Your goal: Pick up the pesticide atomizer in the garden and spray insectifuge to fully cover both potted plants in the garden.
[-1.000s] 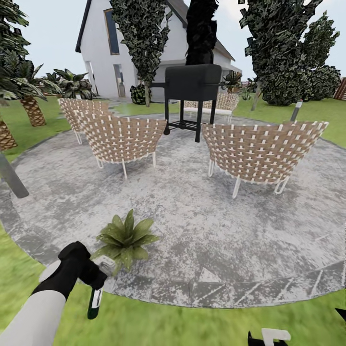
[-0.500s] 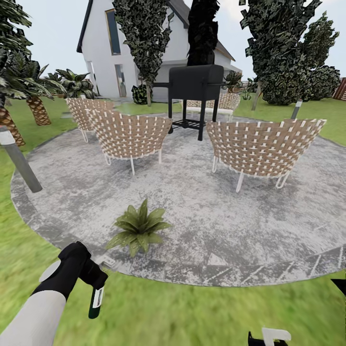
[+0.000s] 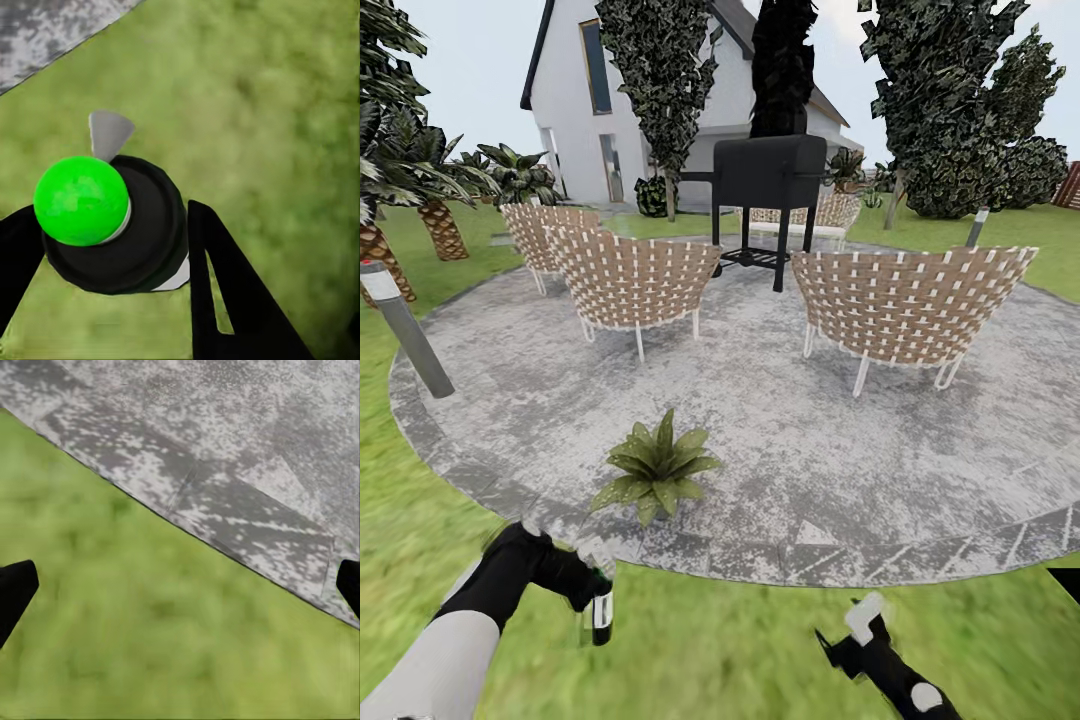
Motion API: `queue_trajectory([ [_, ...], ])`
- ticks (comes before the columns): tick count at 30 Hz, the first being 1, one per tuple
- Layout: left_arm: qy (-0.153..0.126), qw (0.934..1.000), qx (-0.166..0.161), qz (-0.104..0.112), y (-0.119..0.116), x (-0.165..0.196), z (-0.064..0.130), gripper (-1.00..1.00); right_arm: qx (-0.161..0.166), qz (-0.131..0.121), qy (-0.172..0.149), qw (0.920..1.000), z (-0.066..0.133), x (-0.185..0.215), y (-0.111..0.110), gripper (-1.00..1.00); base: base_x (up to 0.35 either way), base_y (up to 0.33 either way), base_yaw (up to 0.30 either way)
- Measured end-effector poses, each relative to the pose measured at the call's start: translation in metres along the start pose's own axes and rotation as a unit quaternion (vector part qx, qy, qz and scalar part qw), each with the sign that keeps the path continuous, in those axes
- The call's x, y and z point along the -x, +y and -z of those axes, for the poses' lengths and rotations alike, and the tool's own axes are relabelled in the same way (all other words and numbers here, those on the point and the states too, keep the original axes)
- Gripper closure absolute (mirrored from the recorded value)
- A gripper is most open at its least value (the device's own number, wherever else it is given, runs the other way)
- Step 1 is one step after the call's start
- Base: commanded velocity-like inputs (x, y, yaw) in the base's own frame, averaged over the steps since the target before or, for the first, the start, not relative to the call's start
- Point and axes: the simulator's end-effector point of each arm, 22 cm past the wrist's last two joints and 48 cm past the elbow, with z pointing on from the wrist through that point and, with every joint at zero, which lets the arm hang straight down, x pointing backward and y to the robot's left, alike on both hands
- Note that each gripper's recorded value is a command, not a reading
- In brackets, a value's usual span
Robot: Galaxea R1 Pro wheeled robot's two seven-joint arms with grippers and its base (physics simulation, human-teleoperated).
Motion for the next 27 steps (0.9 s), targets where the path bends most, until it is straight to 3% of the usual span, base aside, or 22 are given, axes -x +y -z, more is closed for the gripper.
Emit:
queue_trajectory([
  [2,-0.065,0.9946,-0.031,-0.075,-0.016,0.015,-0.009,1.00,0.069,0.048,-0.018,0.9963,0.000,0.023,0.013,-1.00,0.000,0.000,0.000],
  [3,-0.084,0.9882,-0.050,-0.118,-0.030,0.010,-0.019,1.00,0.093,0.094,-0.005,0.9912,0.003,0.019,0.016,-1.00,0.000,0.000,0.000],
  [6,-0.091,0.9847,-0.054,-0.138,-0.037,0.005,-0.025,1.00,0.102,0.107,0.000,0.9890,0.003,0.016,0.020,-1.00,0.000,0.000,0.000],
  [11,-0.095,0.9834,-0.023,-0.153,-0.028,-0.018,-0.031,1.00,0.110,0.110,-0.003,0.9878,0.001,0.020,0.029,-1.00,0.000,0.000,0.000],
  [15,-0.097,0.9788,-0.017,-0.180,-0.023,-0.026,-0.027,1.00,0.144,0.131,-0.018,0.9807,-0.007,0.040,0.063,-1.00,0.000,0.000,0.000],
  [17,-0.095,0.9782,-0.017,-0.184,-0.023,-0.028,-0.026,1.00,0.181,0.137,-0.030,0.9733,-0.010,0.057,0.090,-1.00,0.000,0.000,0.000],
  [18,-0.088,0.9780,-0.017,-0.188,-0.023,-0.031,-0.027,1.00,0.202,0.139,-0.038,0.9687,-0.012,0.069,0.104,-1.00,0.000,0.000,0.000],
  [21,-0.021,0.9735,-0.025,-0.226,-0.024,-0.058,-0.034,1.00,0.239,0.133,-0.066,0.9596,-0.017,0.105,0.144,-1.00,0.000,0.000,0.000],
  [22,-0.015,0.9726,-0.026,-0.231,-0.025,-0.059,-0.035,1.00,0.242,0.132,-0.070,0.9588,-0.017,0.109,0.149,-1.00,0.000,0.000,0.000],
  [23,0.014,0.9636,-0.040,-0.264,-0.033,-0.064,-0.041,1.00,0.245,0.120,-0.056,0.9604,-0.019,0.109,0.156,-1.00,0.000,0.000,0.000],
  [25,0.019,0.9615,-0.043,-0.271,-0.036,-0.064,-0.043,1.00,0.241,0.120,-0.055,0.9616,-0.020,0.112,0.153,-1.00,0.000,0.000,0.000],
  [26,0.019,0.9612,-0.042,-0.272,-0.036,-0.063,-0.044,1.00,0.239,0.123,-0.056,0.9616,-0.021,0.115,0.151,1.00,0.000,0.000,0.000],
  [27,0.010,0.9618,-0.016,-0.273,-0.027,-0.056,-0.046,1.00,0.241,0.125,-0.055,0.9609,-0.020,0.114,0.153,1.00,0.000,0.000,0.000],
])
